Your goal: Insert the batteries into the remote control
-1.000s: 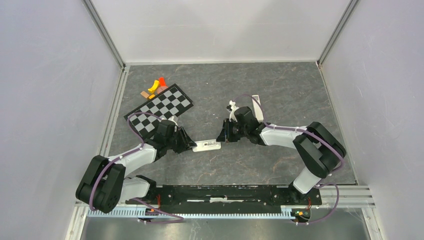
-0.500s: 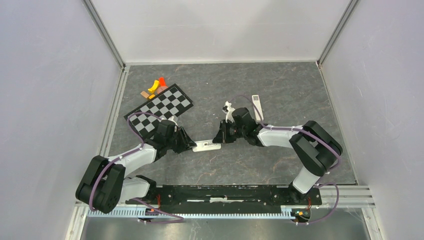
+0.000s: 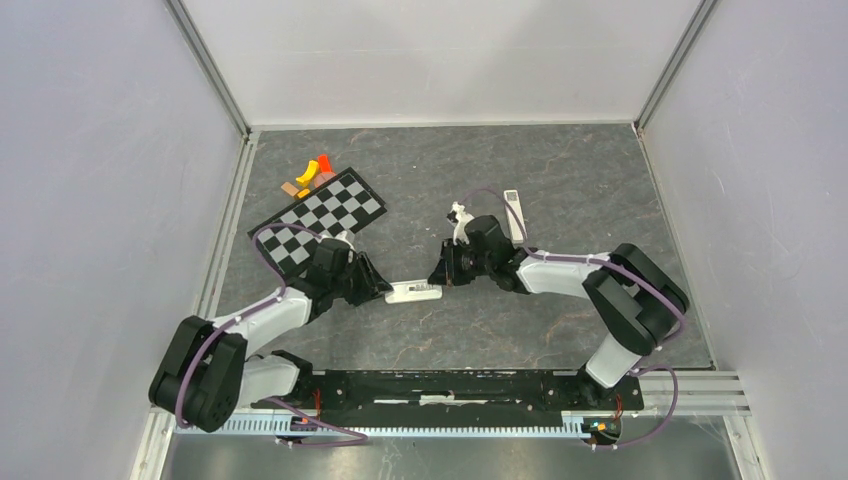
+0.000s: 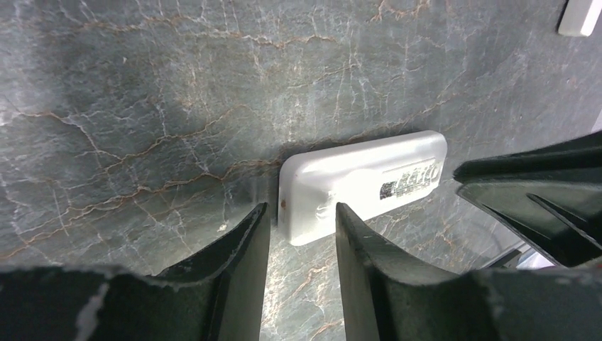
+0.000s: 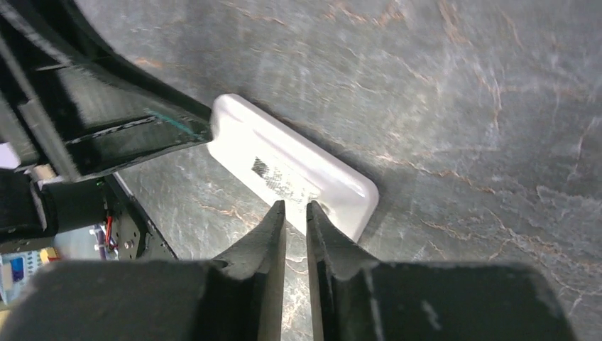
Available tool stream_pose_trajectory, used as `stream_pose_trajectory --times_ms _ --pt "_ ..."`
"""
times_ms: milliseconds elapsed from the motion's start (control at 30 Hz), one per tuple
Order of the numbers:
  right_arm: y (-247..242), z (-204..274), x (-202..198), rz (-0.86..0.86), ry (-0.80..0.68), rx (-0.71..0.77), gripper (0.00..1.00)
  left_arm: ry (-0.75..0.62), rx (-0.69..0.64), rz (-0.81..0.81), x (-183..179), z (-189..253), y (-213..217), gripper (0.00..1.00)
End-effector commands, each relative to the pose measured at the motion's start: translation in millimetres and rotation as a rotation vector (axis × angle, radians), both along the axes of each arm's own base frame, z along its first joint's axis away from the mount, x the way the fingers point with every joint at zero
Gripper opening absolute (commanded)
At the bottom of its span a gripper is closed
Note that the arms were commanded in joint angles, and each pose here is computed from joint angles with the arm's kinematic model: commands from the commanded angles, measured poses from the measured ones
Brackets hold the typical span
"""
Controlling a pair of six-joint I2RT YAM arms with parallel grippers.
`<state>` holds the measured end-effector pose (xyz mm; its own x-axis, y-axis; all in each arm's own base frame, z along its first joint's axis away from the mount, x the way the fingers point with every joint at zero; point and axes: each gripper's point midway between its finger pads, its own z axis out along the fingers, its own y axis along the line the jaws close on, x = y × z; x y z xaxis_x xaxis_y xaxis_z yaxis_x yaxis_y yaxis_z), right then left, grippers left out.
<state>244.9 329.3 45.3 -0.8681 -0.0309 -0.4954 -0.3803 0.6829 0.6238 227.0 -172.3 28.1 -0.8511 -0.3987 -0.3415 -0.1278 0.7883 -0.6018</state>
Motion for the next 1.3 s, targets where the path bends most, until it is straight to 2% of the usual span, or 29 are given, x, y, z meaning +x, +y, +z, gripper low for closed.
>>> stream_pose_trajectory --times_ms 0,100,167,200,267,300,367,600,667,833,1000,1133,1200,1267 --pt "12 58 10 0.125 -0.249 0.091 0.28 -0.102 0.033 0.011 17 28 4 0.47" --pt "14 71 10 0.251 -0.381 0.066 0.48 -0.134 0.078 0.058 21 41 15 0.56" --pt "12 69 13 0.343 -0.481 -0.005 0.58 -0.172 0.123 0.112 25 54 28 0.68" --pt "11 67 14 0.383 -0.516 -0.044 0.66 -0.189 0.151 0.148 26 59 37 0.74" --pt "11 60 16 0.481 -0.588 -0.121 0.96 -0.236 0.186 0.210 28 74 52 0.84" --pt "11 56 16 0.536 -0.621 -0.160 0.98 -0.260 0.198 0.237 27 83 58 0.91" --pt "16 50 15 0.629 -0.666 -0.213 0.98 -0.307 0.229 0.293 27 99 73 0.99" --pt "34 15 7 0.911 -0.696 -0.437 0.98 -0.449 0.230 0.407 19 152 99 1.00" --pt "37 4 8 0.949 -0.673 -0.478 0.95 -0.476 0.221 0.416 17 161 101 1.00" --pt "41 -11 9 0.960 -0.652 -0.540 0.79 -0.484 0.213 0.415 16 167 101 1.00" --pt "32 -27 26 0.843 -0.622 -0.650 0.58 -0.477 0.190 0.404 18 168 95 1.00" --pt "34 -20 39 0.717 -0.614 -0.647 0.39 -0.474 0.190 0.387 19 167 92 1.00" --pt "30 -8 52 0.599 -0.619 -0.630 0.33 -0.480 0.190 0.367 20 169 90 1.00" --pt "18 6 71 0.421 -0.601 -0.608 0.32 -0.482 0.189 0.344 20 171 87 1.00"
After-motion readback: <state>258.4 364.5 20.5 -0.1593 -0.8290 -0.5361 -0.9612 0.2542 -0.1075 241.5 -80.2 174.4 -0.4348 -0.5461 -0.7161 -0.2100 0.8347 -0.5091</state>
